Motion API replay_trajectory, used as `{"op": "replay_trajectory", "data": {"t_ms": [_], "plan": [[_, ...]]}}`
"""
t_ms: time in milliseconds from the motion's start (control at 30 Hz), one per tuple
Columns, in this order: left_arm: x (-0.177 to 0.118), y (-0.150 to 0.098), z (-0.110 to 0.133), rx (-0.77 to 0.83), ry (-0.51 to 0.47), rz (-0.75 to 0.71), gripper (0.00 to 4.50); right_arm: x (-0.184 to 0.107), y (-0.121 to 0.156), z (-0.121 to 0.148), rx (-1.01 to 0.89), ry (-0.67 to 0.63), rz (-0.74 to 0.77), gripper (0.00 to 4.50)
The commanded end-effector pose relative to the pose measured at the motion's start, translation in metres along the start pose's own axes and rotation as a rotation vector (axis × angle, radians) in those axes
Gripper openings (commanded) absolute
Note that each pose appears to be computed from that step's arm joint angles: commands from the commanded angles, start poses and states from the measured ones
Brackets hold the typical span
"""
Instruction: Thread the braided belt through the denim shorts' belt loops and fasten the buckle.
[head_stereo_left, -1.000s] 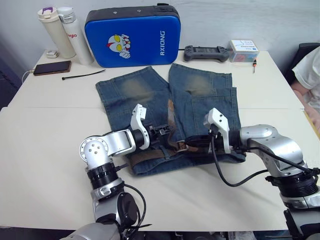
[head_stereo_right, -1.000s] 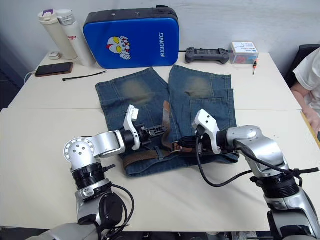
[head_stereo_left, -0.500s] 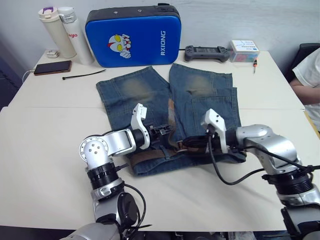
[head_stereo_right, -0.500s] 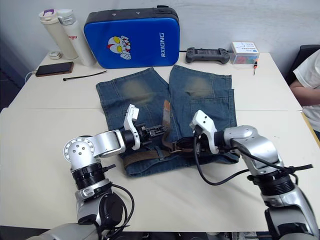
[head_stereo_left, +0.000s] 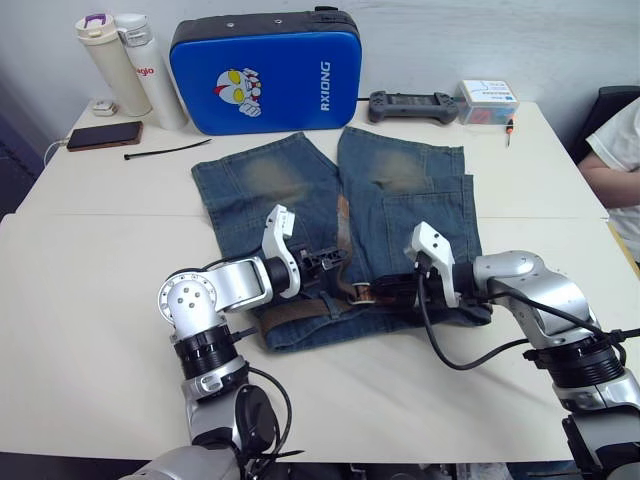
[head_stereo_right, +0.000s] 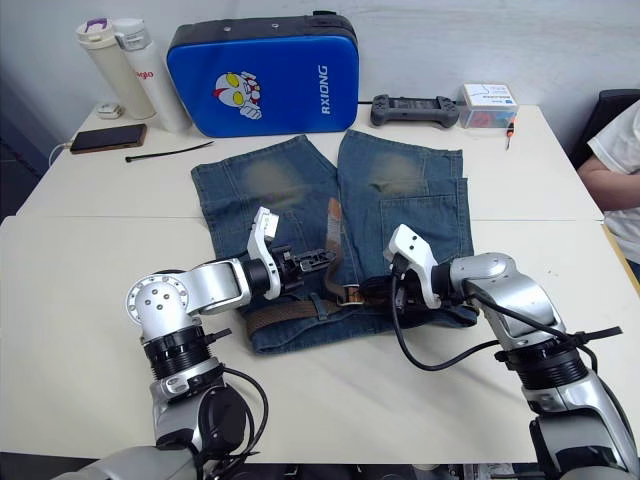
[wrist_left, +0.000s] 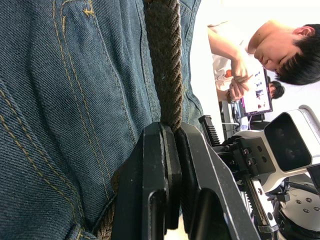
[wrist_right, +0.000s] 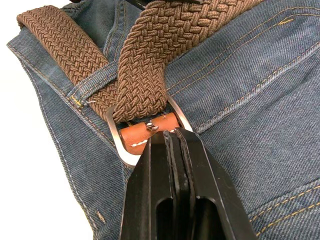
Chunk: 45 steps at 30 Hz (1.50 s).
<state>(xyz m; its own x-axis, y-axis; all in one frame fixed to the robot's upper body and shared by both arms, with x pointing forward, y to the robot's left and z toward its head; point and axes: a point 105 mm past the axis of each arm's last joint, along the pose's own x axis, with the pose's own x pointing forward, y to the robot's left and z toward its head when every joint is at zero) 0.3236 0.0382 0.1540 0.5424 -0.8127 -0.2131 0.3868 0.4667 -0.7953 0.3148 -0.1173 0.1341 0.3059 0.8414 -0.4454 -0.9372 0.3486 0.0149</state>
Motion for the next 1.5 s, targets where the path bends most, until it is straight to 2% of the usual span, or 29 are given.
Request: {"op": "replay_trajectory", "data": {"t_ms": [33,333,600,900,1033,1167,1300,1500], "plan": [[0.004,-0.012,-0.003,0.023,0.008,-0.043,0.00,0.004,0.007,0.013,-0.038,-0.036,0.035,0.03],[0.004,-0.012,-0.004,0.025,0.009,-0.042,0.00,0.018,0.019,0.012,-0.028,-0.034,0.083,0.03],[0.003,-0.012,-0.004,0.024,0.006,-0.042,0.00,0.017,0.011,0.007,-0.014,-0.012,0.051,0.03],[0.006,-0.020,-0.003,0.034,0.014,-0.081,0.00,0.030,0.016,-0.019,0.071,0.076,0.088,0.03],[0.012,-0.032,-0.001,0.058,0.030,-0.126,0.00,0.039,0.018,-0.038,0.102,0.141,0.092,0.03],[0.018,-0.042,-0.007,0.092,0.092,-0.174,0.00,0.049,0.020,-0.055,0.143,0.199,0.074,0.03],[0.036,-0.051,-0.010,0.137,0.191,-0.205,0.00,0.055,0.032,-0.069,0.110,0.264,0.093,0.03],[0.055,-0.057,-0.011,0.187,0.299,-0.243,0.00,0.058,0.042,-0.068,0.026,0.252,0.074,0.03]]}}
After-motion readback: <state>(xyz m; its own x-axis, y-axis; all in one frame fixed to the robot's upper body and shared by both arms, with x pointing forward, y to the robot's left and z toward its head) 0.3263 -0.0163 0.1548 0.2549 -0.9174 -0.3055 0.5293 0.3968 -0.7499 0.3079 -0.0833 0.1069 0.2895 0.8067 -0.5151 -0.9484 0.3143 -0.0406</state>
